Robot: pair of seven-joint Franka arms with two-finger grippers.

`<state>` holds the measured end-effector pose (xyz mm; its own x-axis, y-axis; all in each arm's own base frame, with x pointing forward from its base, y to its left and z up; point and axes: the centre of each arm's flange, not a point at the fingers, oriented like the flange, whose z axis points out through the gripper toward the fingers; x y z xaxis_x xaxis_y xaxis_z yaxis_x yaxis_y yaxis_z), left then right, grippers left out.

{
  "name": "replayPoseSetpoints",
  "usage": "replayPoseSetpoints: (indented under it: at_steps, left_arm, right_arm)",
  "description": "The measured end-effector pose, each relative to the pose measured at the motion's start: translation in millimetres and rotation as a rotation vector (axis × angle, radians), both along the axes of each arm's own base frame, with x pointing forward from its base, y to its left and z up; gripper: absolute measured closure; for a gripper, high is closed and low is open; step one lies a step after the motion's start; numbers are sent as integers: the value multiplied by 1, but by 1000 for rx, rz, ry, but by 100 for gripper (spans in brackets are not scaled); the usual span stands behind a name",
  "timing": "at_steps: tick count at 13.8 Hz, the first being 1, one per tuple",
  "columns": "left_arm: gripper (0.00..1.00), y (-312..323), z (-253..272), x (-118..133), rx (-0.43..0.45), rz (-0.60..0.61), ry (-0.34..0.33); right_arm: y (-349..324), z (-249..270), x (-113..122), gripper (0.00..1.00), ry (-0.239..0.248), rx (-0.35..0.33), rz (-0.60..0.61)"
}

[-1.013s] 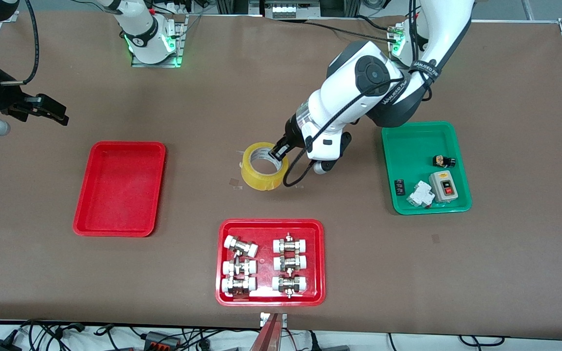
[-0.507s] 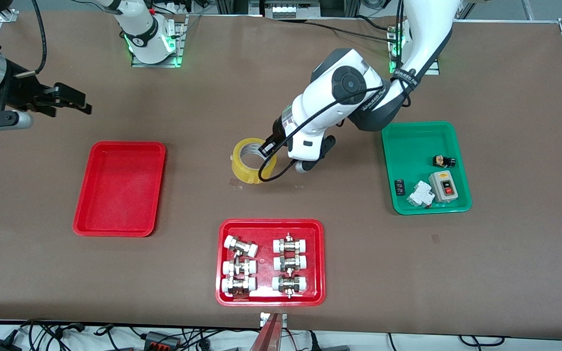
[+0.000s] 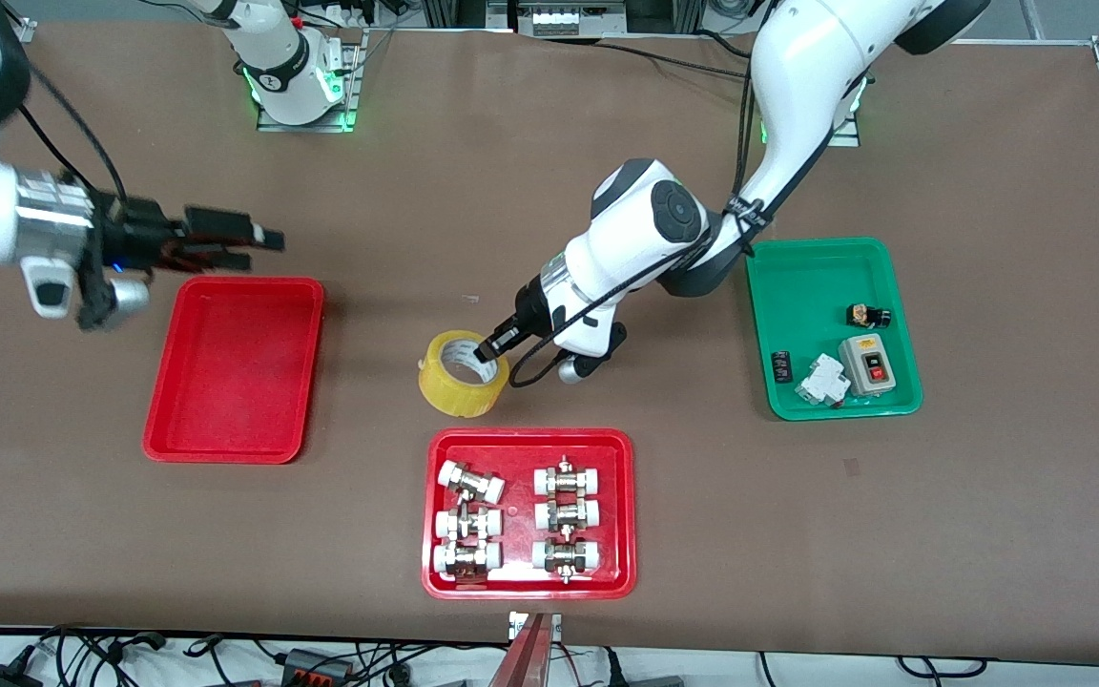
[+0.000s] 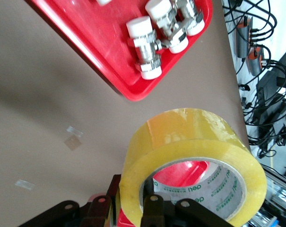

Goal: Left arm passes tape to right arm into tray
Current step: 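Hold the tape with the left gripper while the right gripper reaches it, then grasp the tape rim with the right gripper beside the left gripper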

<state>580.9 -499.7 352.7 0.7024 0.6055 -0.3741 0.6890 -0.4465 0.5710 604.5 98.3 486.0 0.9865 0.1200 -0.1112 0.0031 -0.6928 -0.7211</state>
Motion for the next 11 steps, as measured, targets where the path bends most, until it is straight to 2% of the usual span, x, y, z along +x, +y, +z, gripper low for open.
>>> replayPoseSetpoints:
  at_steps: [2,5,8,11]
  left_arm:
    - [78,-7,4,-5,-50,19,49]
    - [78,-12,8,-9,-84,31,82]
    - [78,-12,7,-10,-102,46,108]
    - [78,-13,7,-11,-103,45,110]
  right_arm:
    - [14,-31,19,0,-74,52,-5]
    - [58,-65,39,0,-204,58,-2]
    - [101,-83,44,0,-250,54,-5]
    - [121,-95,45,0,-271,39,-8]
